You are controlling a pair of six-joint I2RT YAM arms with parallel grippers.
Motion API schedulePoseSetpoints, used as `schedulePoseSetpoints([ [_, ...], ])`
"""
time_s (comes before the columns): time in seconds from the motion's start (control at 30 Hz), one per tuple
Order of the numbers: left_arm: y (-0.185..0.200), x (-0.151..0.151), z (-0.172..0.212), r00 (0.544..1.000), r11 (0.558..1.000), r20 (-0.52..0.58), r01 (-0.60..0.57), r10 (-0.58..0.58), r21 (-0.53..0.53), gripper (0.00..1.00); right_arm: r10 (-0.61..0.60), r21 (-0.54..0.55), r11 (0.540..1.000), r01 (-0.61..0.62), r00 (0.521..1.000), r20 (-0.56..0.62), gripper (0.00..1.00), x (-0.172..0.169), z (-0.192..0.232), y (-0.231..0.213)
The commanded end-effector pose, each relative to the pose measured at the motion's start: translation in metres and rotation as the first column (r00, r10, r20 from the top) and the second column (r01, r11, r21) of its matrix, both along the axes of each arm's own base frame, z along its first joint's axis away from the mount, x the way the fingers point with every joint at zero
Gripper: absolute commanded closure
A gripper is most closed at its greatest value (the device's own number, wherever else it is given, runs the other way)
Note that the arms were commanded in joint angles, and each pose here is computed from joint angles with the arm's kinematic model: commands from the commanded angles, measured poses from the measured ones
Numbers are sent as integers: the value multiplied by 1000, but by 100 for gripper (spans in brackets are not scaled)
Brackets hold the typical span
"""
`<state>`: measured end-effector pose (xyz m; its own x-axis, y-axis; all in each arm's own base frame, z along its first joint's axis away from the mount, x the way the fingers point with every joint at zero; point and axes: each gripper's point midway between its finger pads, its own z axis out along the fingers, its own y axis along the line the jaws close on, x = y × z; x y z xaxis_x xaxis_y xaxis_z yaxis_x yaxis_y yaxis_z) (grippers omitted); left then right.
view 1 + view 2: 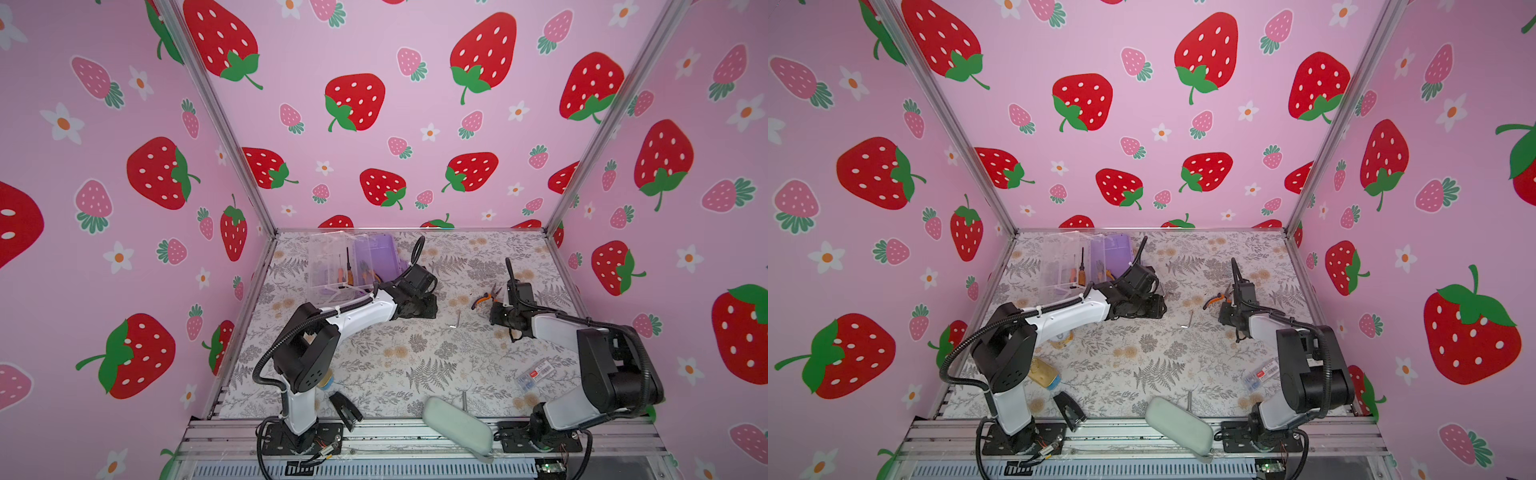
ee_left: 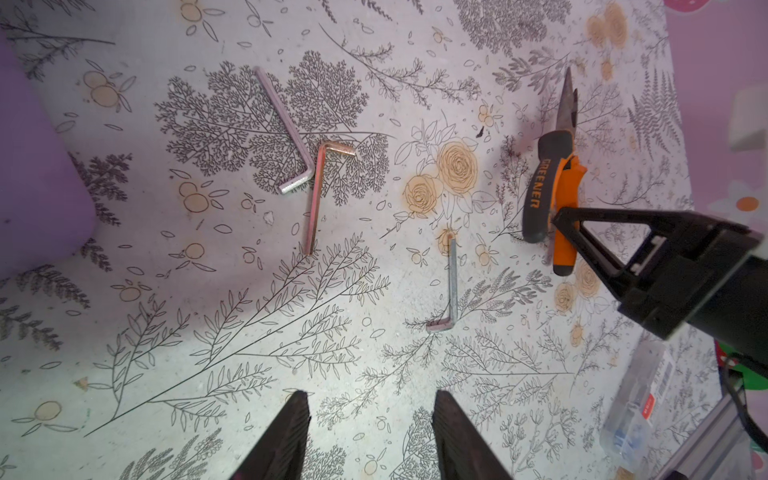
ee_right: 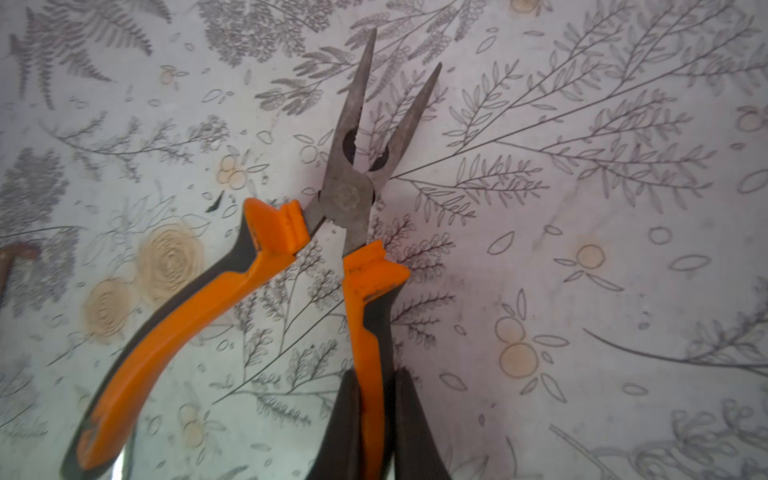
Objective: Pack the tool kit
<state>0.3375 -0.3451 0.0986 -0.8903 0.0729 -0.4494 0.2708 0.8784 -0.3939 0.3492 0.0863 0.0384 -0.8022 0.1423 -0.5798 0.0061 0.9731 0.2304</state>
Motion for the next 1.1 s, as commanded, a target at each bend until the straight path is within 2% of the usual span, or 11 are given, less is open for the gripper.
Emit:
schedulePoseSetpoints([
  [0.0,-5,8,15,1000,999,23,-5,6,-33,48,156,71,982,-174,965,211,100,11,61,28],
  [0.1,-21,16,25,1000,997,27,7,-5,-75,48,219,90,963,-254,933,286,100,2,88,43],
  [0.27,-42,21,51,997,990,71,28,-18,-139,51,282,124,933,-338,901,329,100,-15,110,65],
  [0.37,-54,15,59,994,992,92,69,-59,-107,57,353,108,906,-408,872,339,100,-25,116,88],
  [0.5,-68,6,58,991,991,97,103,-95,-83,64,440,-5,885,-466,832,337,100,-31,124,123],
  [0.63,-72,-2,43,991,993,74,111,-108,-46,68,478,20,854,-519,800,364,100,-34,140,162],
  [0.77,-67,-5,33,994,995,53,101,-100,-19,69,492,44,834,-550,777,391,100,-29,153,183],
  [0.87,-57,-5,37,993,996,82,87,-88,14,70,494,5,845,-535,783,377,100,-17,151,184],
  [1.07,-7,4,79,983,1000,185,-10,12,-10,71,501,-20,846,-533,782,372,100,12,150,202],
])
